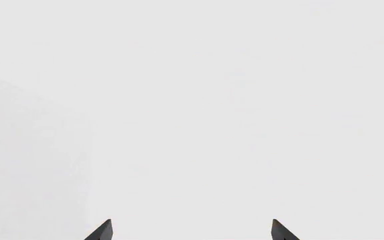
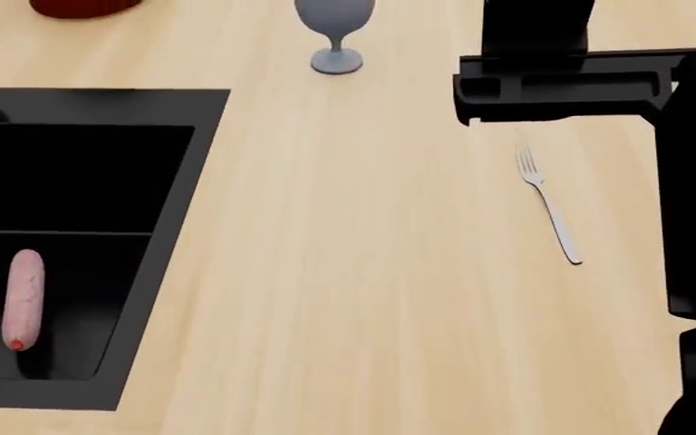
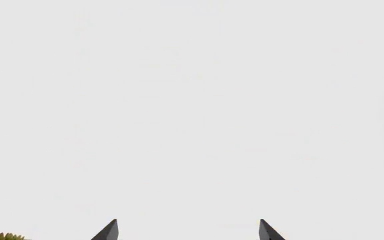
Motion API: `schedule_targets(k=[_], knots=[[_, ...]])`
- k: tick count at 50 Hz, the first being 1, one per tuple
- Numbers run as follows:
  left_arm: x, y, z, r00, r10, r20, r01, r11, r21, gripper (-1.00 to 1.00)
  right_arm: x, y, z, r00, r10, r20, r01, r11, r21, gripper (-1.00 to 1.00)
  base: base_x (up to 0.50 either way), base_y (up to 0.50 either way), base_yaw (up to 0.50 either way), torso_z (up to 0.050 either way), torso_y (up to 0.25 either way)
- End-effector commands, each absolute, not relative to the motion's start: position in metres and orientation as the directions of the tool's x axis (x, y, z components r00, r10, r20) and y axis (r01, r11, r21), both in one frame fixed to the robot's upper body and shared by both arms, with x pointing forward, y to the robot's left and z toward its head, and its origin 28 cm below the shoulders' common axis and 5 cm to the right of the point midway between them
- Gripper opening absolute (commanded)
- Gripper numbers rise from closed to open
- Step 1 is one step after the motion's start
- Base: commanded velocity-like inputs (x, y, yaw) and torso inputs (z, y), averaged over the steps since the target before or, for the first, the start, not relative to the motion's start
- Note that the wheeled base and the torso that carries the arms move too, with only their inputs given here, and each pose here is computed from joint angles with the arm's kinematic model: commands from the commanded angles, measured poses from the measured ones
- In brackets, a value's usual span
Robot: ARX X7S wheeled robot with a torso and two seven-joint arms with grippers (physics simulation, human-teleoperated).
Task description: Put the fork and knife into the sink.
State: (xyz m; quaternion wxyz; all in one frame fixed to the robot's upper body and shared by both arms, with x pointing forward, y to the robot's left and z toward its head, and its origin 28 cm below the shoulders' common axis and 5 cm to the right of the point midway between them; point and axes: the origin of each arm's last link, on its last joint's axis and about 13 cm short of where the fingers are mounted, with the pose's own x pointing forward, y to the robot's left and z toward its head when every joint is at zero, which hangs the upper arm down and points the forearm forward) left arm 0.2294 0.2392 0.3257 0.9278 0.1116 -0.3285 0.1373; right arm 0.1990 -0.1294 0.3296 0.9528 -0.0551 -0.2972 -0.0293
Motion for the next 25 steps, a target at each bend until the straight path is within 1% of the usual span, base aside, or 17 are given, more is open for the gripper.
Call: schedule_targets(k=[1, 19, 22, 25], knots=[[0.2283, 0.2413, 0.3268, 0.741, 0.198, 0.641, -0.331, 0.939, 0.093, 1.00, 0.1998, -0.1303, 0.3324, 0.817, -0.022, 0.577, 0.071, 0.996, -0.062, 1.00, 0.25, 0.00, 0.00, 0.000, 0.000], [0.2278, 0.2419, 0.3280, 0.738, 0.202, 0.643, -0.331, 0.940, 0.085, 1.00, 0.1992, -0.1308, 0.3331, 0.818, -0.021, 0.576, 0.071, 0.995, -0.065, 1.00, 0.24, 0.00, 0.00, 0.000, 0.000], [0.2282, 0.2421, 0.3274, 0.739, 0.202, 0.642, -0.331, 0.940, 0.085, 1.00, 0.1992, -0.1310, 0.3336, 0.819, -0.023, 0.574, 0.073, 0.995, -0.065, 1.00, 0.20, 0.00, 0.00, 0.000, 0.000], [0.2277, 0.2426, 0.3280, 0.738, 0.203, 0.643, -0.332, 0.939, 0.084, 1.00, 0.1998, -0.1306, 0.3336, 0.818, -0.023, 0.575, 0.073, 0.995, -0.065, 1.00, 0.00, 0.00, 0.00, 0.000, 0.004]])
